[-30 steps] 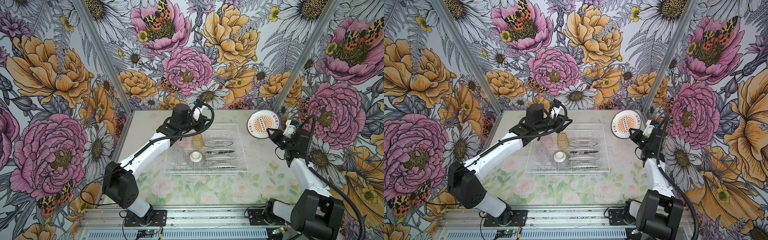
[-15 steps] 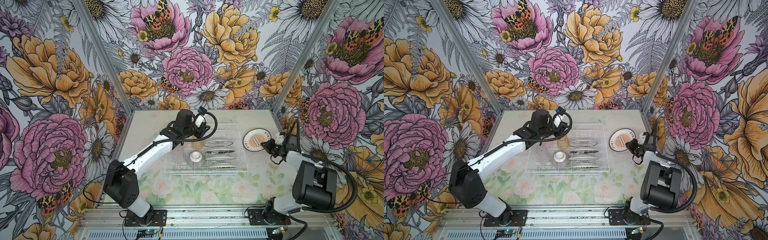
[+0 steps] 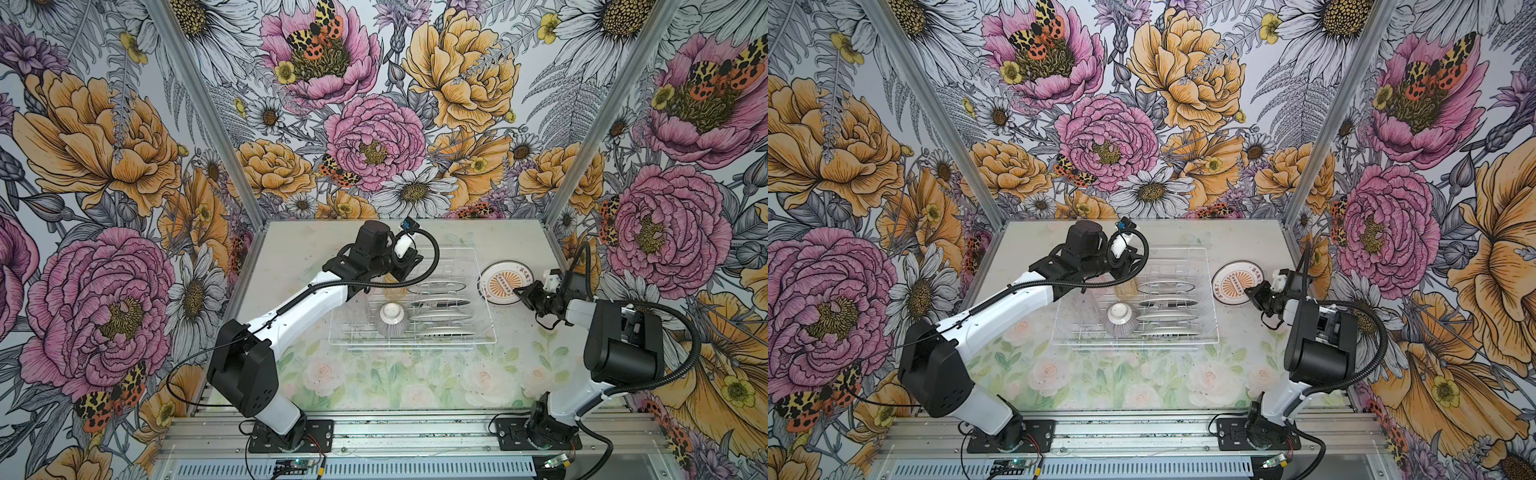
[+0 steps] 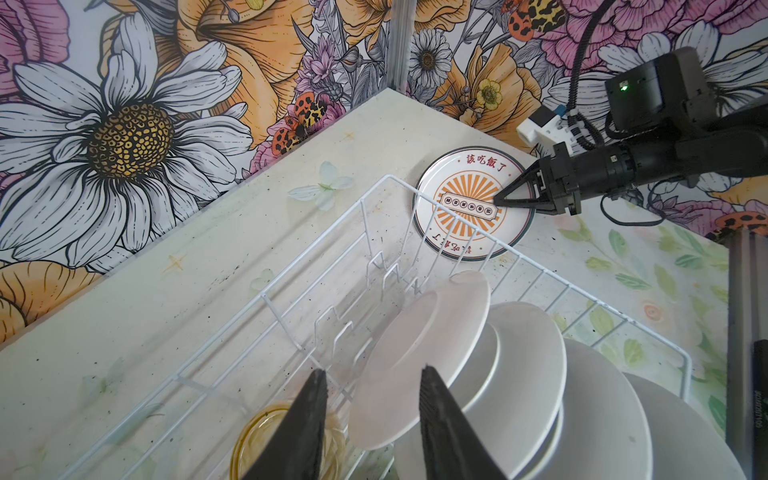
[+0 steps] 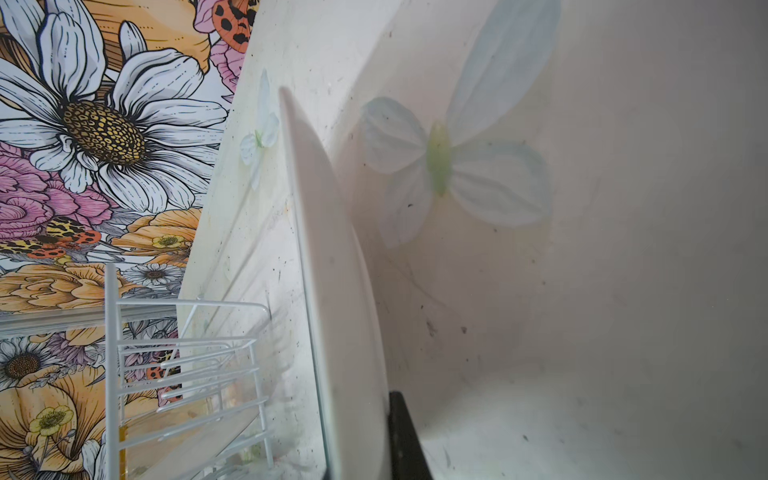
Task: Unload the mixed dishes from the dish rack
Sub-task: 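Carry the patterned plate beside the rack with the right gripper while the left returns, then lower the patterned plate flat onto the table and open the right gripper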
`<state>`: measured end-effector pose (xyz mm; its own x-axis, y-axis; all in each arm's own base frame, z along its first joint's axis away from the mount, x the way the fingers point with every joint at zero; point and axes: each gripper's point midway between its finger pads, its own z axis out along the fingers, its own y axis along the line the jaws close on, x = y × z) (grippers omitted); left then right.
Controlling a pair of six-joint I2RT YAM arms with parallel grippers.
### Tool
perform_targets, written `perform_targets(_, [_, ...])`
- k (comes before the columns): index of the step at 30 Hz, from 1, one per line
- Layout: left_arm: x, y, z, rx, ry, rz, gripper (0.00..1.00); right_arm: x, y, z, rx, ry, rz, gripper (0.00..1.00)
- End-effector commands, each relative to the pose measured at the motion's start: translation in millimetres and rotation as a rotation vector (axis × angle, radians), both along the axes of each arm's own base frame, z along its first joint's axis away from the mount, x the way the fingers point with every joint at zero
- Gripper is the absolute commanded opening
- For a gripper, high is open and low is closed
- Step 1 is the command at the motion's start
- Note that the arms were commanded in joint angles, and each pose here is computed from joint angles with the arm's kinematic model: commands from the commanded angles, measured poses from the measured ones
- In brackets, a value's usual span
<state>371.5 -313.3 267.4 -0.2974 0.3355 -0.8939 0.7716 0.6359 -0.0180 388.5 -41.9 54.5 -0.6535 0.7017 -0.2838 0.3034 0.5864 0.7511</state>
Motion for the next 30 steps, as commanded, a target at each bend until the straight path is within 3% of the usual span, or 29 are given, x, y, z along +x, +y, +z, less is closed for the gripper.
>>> perform_targets(1, [-1.9,-3.3,-8.7,0.030,0.008,-0.013,0.39,6.0,-3.5,-6.3,-0.020,0.008,0.011,0.13])
perform_targets(17, [0.4,-1.6,-15.2,0.075,0.034,-0.008,0.41,-14.5,-25.3,-24.2,-0.189,0.153,-0.019,0.39])
perform_targets(30, [-0.5,-4.0,-28.9,0.098,0.093,-0.032,0.39,-26.7,-29.9,-29.6,-0.237,0.199,-0.027,0.45])
